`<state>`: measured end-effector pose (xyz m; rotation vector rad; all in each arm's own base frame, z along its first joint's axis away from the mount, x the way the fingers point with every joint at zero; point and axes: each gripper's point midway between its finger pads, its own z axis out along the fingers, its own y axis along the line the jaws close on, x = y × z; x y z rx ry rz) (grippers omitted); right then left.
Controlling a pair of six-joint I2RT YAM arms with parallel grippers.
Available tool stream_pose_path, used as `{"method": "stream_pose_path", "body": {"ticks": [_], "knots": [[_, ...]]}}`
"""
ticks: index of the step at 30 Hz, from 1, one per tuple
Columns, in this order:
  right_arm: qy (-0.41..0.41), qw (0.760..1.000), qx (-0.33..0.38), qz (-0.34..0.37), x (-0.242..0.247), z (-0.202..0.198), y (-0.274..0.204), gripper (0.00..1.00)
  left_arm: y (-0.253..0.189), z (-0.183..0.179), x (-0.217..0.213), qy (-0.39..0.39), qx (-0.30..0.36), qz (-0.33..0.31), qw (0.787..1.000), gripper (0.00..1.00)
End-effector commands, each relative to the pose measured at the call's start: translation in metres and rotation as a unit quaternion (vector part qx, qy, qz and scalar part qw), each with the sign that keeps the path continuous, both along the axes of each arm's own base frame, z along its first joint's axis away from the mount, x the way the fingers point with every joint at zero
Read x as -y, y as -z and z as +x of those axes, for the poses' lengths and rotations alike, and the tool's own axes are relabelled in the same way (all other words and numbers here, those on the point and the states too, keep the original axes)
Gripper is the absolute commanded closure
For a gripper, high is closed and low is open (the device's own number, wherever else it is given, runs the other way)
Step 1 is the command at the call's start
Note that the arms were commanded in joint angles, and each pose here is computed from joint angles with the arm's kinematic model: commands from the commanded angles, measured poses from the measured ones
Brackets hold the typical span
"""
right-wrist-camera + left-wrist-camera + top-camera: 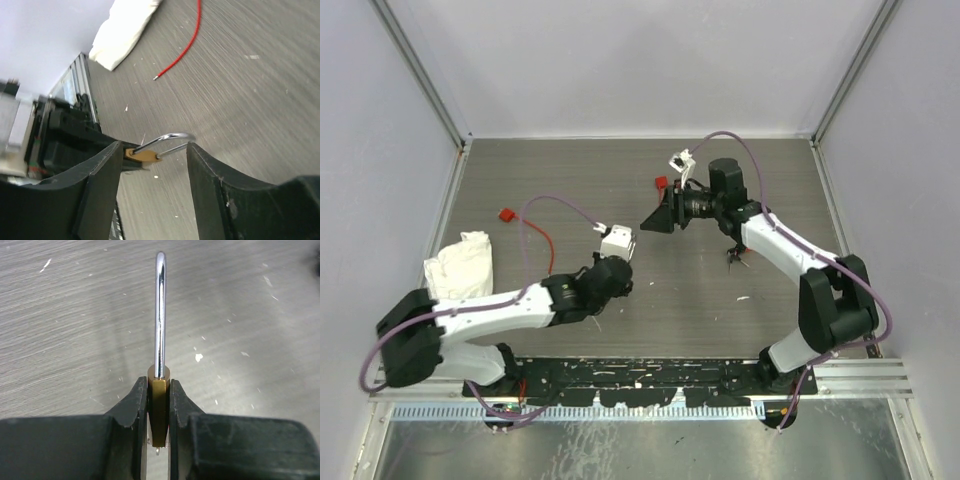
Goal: Lock with the key
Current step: Lock the lock.
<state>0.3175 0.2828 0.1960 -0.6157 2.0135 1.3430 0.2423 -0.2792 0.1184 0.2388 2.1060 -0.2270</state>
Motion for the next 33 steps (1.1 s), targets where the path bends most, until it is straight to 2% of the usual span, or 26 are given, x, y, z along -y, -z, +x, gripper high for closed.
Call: {"method": "stream_pose_path", "body": {"ticks": [1,6,7,9,12,13,17,19,22,26,33], "knots": [[-0.109,0.978,0.176,0.013,0.009,-0.023,-0.05,0.41,-0.053,-0.027,0.016,0.136,0.035,-0.079,0.987,1.0],[-0.182,0.942,0.281,-0.003,0.029,-0.053,-0.066,0.41,-0.065,-0.065,0.006,0.246,0.04,-0.086,0.965,1.0],[-0.195,0.928,0.318,-0.01,0.032,-0.059,-0.067,0.4,-0.066,-0.072,0.007,0.27,0.041,-0.086,0.958,1.0],[-0.223,0.899,0.376,-0.012,0.039,-0.077,-0.067,0.29,-0.067,-0.086,0.009,0.319,0.042,-0.084,0.943,1.0],[-0.257,0.871,0.418,0.016,0.044,-0.111,-0.056,0.01,-0.066,-0.106,0.015,0.391,0.048,-0.081,0.916,1.0],[-0.261,0.864,0.429,0.026,0.044,-0.117,-0.055,0.0,-0.065,-0.11,0.017,0.411,0.05,-0.078,0.907,1.0],[-0.281,0.861,0.419,0.057,0.044,-0.132,-0.044,0.0,-0.066,-0.121,0.024,0.471,0.065,-0.057,0.878,1.0],[-0.293,0.863,0.407,0.062,0.042,-0.135,-0.037,0.0,-0.066,-0.117,0.026,0.475,0.074,-0.045,0.876,1.0],[-0.318,0.852,0.415,0.032,0.039,-0.136,-0.019,0.02,-0.071,-0.114,0.031,0.484,0.097,-0.04,0.869,1.0],[-0.335,0.85,0.405,0.017,0.037,-0.136,-0.008,0.08,-0.077,-0.11,0.038,0.494,0.127,-0.037,0.859,1.0],[-0.358,0.845,0.398,0.02,0.034,-0.146,0.001,0.21,-0.09,-0.1,0.042,0.483,0.16,-0.042,0.86,1.0]]}}
